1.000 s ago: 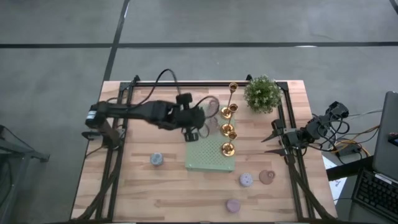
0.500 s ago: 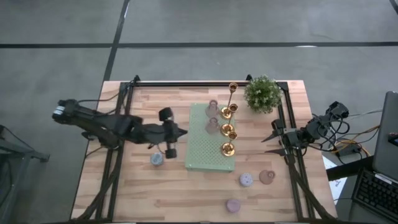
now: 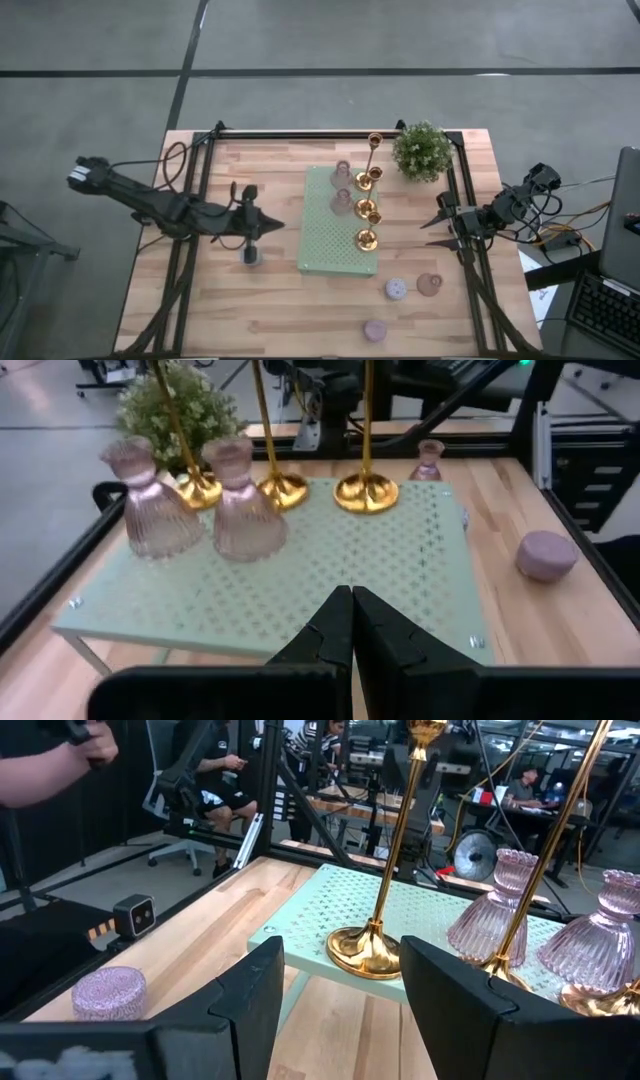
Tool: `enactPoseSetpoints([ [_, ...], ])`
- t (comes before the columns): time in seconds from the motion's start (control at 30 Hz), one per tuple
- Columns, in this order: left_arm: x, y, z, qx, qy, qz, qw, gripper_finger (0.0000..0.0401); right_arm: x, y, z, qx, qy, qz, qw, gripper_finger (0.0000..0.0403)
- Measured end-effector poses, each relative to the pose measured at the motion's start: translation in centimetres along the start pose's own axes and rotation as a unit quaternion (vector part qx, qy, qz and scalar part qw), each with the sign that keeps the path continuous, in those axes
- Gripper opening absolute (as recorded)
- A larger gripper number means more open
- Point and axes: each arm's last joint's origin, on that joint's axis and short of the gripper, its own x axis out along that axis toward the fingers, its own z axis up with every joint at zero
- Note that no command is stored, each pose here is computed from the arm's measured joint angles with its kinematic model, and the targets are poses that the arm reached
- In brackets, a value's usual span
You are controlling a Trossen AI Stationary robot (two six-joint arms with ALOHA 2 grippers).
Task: Pick & Place candle stick holders
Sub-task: Put the purple vase on the shelf aligned with the other purple vase
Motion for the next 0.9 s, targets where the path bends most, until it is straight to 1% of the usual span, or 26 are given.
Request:
enactPoseSetpoints([
  [0.13, -0.5, 0.2, -1.6, -0.017, -0.031, -0.033, 0.999, 0.0009, 0.0, 0.0, 0.0, 0.000, 0.000, 0.000, 1.000, 0.0194],
  [0.23, -0.6, 0.4, -3.3, -0.028, -0.058, -0.053, 0.997, 0.0009, 0.0, 0.0, 0.0, 0.000, 0.000, 0.000, 1.000, 0.0194],
  [0.43, -1.4, 1.2, -6.8, -0.039, -0.081, -0.058, 0.994, 0.0009, 0.0, 0.0, 0.0, 0.000, 0.000, 0.000, 1.000, 0.0194],
  [0.63, -3.1, 2.2, -8.2, -0.060, -0.116, -0.064, 0.989, 0.0009, 0.0, 0.0, 0.0, 0.000, 0.000, 0.000, 1.000, 0.0194],
  [0.9, -4.4, 3.0, -10.2, -0.062, -0.148, -0.067, 0.985, 0.0010, 0.0, 0.0, 0.0, 0.000, 0.000, 0.000, 1.000, 0.0194],
])
